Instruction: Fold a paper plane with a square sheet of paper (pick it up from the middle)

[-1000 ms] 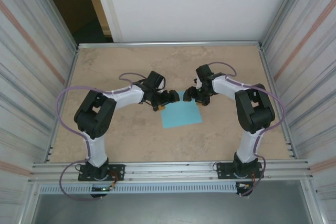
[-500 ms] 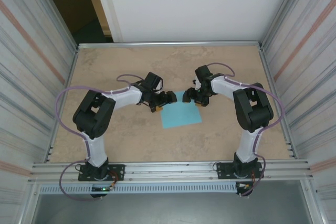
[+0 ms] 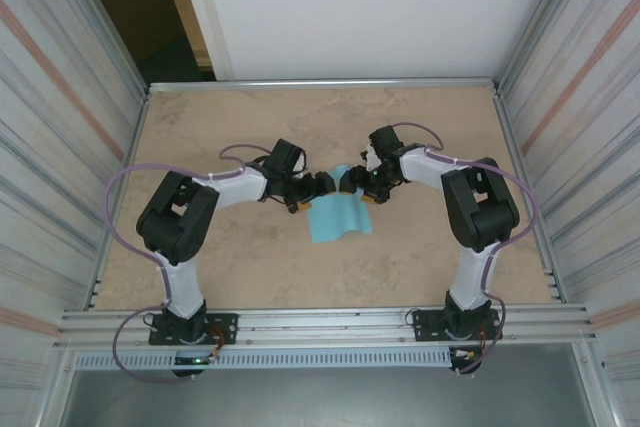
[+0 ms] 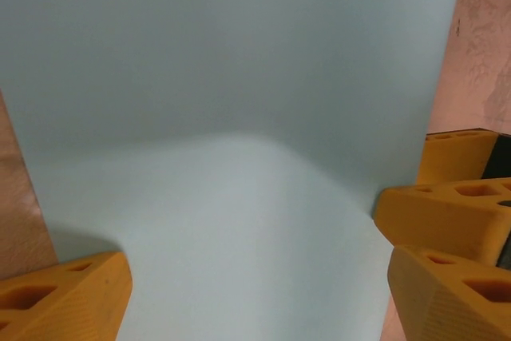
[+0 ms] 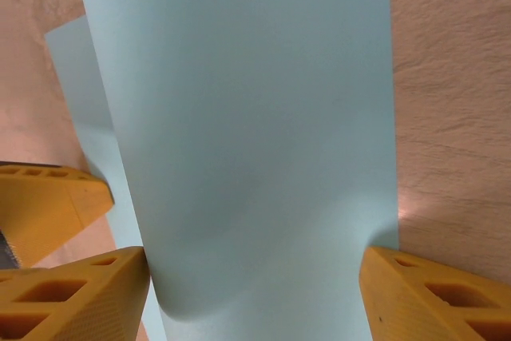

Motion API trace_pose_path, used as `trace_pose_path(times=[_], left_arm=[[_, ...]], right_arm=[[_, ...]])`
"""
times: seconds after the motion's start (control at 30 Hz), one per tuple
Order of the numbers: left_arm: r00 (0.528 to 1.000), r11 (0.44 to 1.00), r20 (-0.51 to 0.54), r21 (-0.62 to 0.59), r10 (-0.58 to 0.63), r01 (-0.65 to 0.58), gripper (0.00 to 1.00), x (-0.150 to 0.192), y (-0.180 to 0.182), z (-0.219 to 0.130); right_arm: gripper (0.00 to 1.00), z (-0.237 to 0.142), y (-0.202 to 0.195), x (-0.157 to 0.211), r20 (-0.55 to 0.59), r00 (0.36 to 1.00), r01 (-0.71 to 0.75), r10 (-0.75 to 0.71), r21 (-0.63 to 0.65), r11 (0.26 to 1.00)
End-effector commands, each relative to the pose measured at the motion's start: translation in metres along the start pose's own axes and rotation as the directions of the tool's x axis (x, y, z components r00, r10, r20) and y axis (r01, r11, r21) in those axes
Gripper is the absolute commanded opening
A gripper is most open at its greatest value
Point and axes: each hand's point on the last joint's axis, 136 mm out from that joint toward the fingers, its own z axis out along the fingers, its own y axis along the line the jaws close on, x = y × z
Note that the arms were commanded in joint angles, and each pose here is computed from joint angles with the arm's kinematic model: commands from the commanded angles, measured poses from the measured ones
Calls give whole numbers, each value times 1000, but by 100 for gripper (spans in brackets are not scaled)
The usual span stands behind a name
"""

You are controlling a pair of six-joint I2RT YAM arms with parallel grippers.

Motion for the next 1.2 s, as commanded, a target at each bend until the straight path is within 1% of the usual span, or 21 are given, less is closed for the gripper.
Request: trace_pose_path(times=[0.0,0.1,0.13,0.23,0.37,0.43,0.63,0.77,0.83,0.9,1.0,1.07,1.17], left_arm=[[1000,999,2,-35,-30,30,82,5,18,-3],[1000,998,1,-51,-31,31,73,5,23,-2],[1000,998,0,-57,-31,31,68,6,24,-2],[999,996,-3,-78,-39,39,56,7,32,0],[999,995,0,-87,-45,45,43,9,38,1],[999,995,4,-91,-46,46,38,9,40,1],[999,993,5,-110,-44,44,32,11,47,2],[999,991,-1,-123,-47,46,30,13,52,4],[999,991,-1,-123,-46,46,30,13,53,4],[999,992,0,-122,-43,43,30,13,53,3],[999,994,3,-103,-41,41,30,11,51,1],[999,997,12,-63,-43,44,31,7,46,-4],[998,999,34,29,-44,44,34,-2,34,-16]], right_arm=[[71,14,-3,14,-53,998,-24,24,-5,1000],[73,17,3,16,-58,998,-3,3,-4,1000],[74,17,5,16,-56,998,8,-8,5,1000],[74,19,8,18,-59,997,48,-44,65,997],[74,21,10,19,-52,996,71,-65,126,989],[74,23,14,20,-57,995,84,-77,145,986],[76,30,23,22,-60,996,68,-59,165,984],[73,32,27,22,-50,997,62,-54,173,983],[66,31,28,21,-43,998,62,-56,168,984],[62,30,28,18,-23,998,58,-54,166,984],[55,26,34,14,4,998,54,-55,121,991],[51,22,37,11,27,999,45,-47,85,995],[42,14,42,7,62,997,35,-36,13,999]])
